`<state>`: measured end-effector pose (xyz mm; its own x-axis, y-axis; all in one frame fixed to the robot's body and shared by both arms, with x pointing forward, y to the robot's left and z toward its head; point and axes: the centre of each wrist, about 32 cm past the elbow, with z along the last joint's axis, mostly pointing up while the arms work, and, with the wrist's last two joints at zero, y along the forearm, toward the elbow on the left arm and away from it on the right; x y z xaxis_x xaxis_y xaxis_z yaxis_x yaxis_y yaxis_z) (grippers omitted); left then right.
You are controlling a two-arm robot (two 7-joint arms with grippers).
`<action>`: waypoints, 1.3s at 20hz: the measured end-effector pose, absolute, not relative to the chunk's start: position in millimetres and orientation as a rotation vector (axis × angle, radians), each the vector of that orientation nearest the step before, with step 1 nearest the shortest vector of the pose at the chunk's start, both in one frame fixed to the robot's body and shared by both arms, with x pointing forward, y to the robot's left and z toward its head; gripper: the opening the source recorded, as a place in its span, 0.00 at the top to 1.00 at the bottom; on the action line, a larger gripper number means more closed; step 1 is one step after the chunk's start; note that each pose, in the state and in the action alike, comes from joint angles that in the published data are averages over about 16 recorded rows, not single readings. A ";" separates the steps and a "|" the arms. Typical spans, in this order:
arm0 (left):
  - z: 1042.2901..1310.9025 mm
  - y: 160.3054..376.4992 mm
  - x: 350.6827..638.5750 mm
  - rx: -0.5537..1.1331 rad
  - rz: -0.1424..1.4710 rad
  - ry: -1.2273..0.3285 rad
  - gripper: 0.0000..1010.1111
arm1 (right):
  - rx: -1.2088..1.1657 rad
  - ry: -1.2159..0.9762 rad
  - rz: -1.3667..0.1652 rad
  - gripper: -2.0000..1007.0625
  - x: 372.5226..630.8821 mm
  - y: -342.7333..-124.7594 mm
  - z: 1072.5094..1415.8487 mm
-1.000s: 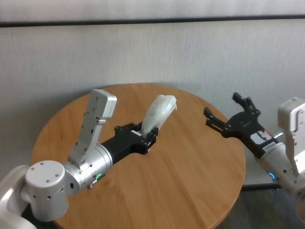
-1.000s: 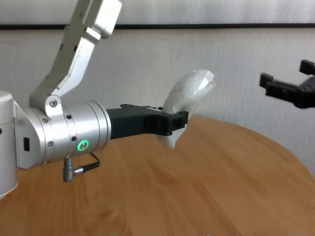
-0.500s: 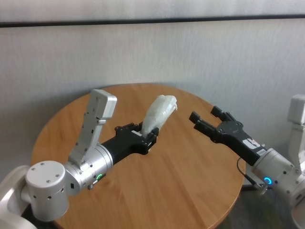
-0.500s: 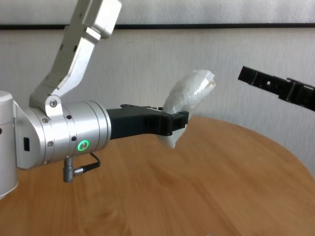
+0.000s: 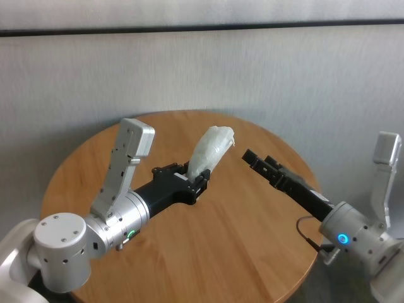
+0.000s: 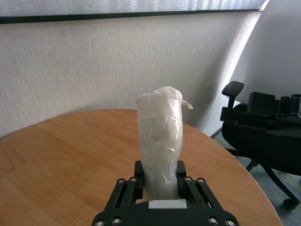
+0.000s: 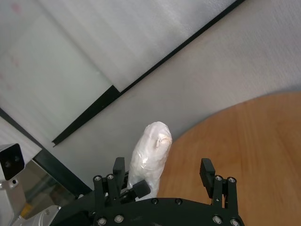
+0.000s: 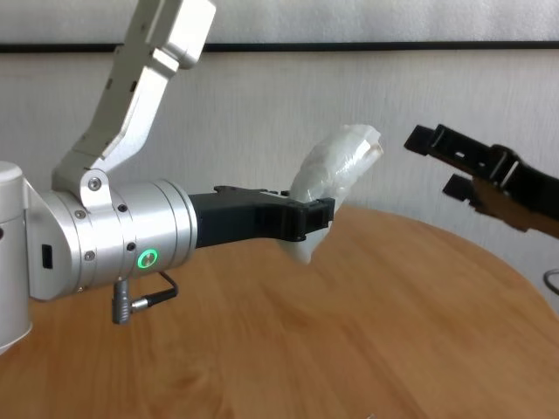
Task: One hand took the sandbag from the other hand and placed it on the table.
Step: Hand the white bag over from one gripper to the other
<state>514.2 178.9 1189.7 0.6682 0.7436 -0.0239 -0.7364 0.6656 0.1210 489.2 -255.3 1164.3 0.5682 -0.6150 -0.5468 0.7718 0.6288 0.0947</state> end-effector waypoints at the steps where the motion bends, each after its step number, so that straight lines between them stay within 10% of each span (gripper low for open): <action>1: 1189.7 178.9 514.2 0.104 0.836 0.073 0.59 | 0.350 0.520 -0.827 0.01 490.3 -253.6 1163.3; 26: 1189.6 178.9 514.2 0.104 0.836 0.074 0.59 | 0.340 0.647 -0.726 0.01 534.3 -216.3 1155.8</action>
<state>514.2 178.9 1189.6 0.6683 0.7435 -0.0247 -0.7362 0.6658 0.1214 534.3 -216.3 1155.8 0.5674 -0.5037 -0.6515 0.7048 0.7062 0.0679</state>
